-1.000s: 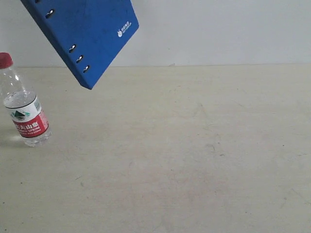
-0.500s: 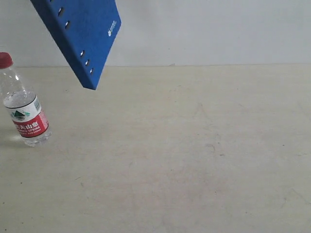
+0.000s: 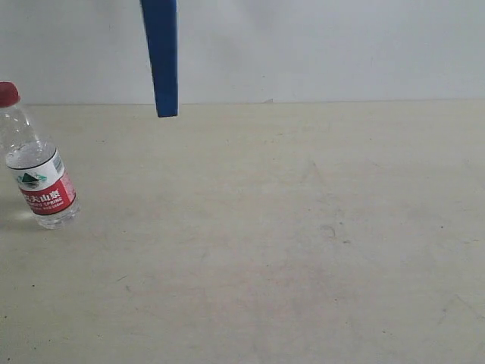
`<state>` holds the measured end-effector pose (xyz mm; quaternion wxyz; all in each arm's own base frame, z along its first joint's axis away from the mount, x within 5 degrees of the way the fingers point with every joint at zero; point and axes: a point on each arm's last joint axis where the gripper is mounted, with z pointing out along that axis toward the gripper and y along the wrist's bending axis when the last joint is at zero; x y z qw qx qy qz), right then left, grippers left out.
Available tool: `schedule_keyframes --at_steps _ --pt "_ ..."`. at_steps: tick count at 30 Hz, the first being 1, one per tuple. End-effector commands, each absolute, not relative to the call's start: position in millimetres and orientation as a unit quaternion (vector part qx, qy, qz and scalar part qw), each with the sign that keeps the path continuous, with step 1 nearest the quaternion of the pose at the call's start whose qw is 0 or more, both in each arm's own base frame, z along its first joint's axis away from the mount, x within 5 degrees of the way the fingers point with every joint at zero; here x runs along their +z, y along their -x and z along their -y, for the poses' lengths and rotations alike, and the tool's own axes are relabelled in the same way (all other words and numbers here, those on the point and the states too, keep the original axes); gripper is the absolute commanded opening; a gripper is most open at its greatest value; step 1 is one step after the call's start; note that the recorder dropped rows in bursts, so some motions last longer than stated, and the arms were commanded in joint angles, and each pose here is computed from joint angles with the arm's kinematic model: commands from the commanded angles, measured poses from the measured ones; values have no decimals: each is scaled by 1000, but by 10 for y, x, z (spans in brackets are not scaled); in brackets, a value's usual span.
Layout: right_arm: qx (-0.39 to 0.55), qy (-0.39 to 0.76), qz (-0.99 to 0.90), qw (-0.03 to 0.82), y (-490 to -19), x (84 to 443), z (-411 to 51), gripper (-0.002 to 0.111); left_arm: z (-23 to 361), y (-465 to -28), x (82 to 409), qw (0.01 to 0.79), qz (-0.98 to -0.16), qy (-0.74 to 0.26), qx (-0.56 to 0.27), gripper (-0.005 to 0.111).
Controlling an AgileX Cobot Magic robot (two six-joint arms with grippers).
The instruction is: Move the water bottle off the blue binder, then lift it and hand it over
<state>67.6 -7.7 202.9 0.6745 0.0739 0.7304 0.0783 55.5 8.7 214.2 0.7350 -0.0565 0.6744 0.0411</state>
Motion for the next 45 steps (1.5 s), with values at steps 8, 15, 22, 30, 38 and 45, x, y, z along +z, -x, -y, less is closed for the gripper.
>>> schedule_keyframes --at_steps 8,15,22,30,38,45 --pt "131 -165 -743 636 -666 1944 104 0 -138 -547 2119 730 -676 83 54 5" --pt "132 -164 -743 636 -666 1945 101 0 -138 -547 2119 730 -676 83 54 5" --pt "53 -205 -685 697 -545 2032 230 0 -150 -545 2116 729 -677 87 58 5" --pt "-23 -76 -667 741 -557 2144 68 0 -150 -545 2117 729 -677 87 58 5" --pt "-100 -47 -675 730 -558 2134 106 0 -148 -546 2117 729 -677 87 57 5" --pt "-76 -33 -714 695 -666 2070 84 0 -148 -546 2117 729 -677 87 57 5"
